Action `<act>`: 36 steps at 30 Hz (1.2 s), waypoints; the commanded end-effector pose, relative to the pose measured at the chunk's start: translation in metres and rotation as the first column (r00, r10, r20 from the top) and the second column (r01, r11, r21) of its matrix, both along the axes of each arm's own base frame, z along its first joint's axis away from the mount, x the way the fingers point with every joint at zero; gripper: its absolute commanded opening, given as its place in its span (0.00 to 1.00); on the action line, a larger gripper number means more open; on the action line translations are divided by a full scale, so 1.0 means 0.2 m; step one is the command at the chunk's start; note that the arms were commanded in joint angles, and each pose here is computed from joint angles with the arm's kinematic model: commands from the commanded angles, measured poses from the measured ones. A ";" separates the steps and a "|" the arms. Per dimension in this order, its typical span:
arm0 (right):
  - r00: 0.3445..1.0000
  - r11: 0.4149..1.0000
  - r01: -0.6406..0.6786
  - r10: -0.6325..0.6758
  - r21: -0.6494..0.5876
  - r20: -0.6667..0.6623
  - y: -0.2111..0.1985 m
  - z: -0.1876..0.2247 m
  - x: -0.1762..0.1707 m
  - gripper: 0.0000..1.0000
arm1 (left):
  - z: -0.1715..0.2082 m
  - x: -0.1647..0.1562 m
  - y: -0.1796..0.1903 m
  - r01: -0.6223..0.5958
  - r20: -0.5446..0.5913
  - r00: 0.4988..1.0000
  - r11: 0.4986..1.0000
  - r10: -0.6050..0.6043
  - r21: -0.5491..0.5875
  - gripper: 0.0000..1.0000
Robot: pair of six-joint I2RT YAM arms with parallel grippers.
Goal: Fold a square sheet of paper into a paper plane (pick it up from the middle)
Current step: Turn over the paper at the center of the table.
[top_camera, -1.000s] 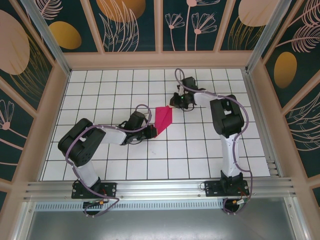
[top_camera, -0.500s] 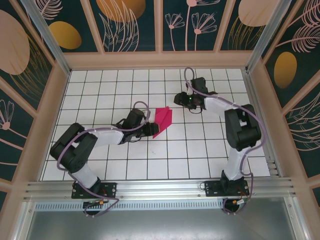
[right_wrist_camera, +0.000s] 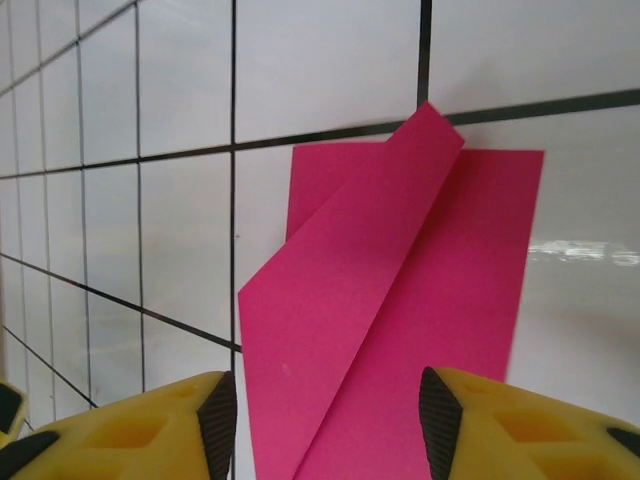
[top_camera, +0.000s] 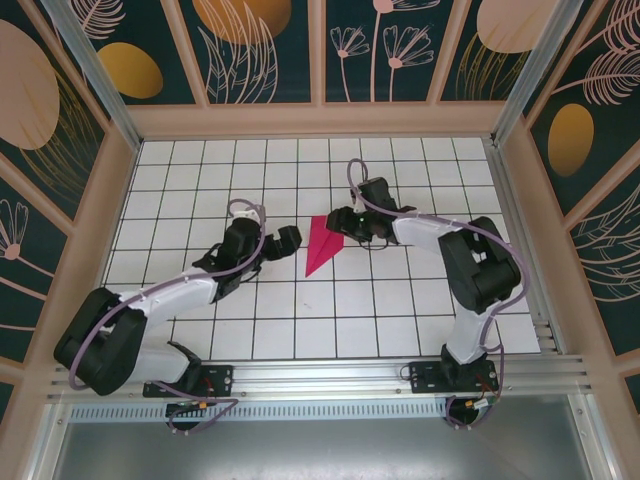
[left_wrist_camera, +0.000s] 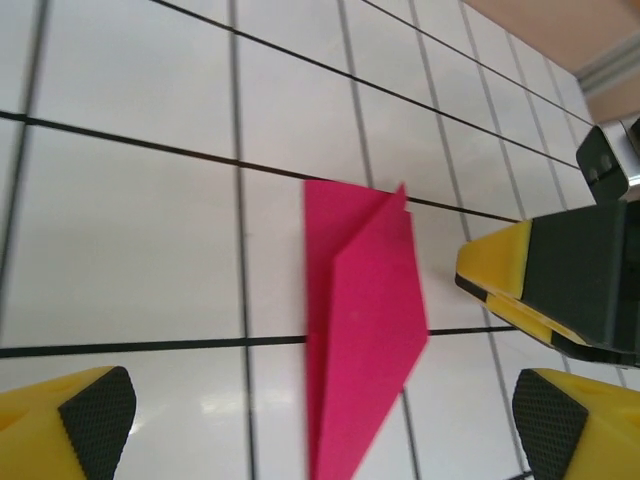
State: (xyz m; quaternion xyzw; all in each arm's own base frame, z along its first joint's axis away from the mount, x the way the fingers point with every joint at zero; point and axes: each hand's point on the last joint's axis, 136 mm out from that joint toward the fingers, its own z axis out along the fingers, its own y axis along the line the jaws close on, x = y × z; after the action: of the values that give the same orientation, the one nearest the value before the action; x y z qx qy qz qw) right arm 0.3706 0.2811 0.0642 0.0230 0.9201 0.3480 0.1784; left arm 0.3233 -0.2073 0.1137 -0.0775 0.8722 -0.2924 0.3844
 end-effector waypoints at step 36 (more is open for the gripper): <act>0.993 0.998 0.069 -0.069 -0.004 -0.099 0.11 -0.13 0.09 0.40 | -0.11 0.00 0.16 -0.106 -0.100 0.990 0.993 0.102 -0.041 0.99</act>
State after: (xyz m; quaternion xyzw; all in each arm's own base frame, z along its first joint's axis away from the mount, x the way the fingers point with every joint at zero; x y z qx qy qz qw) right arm 0.3871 0.2911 0.0326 0.0779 0.9315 0.3225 0.1489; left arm 0.3239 -0.1765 0.0939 -0.1406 0.8770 -0.2832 0.3619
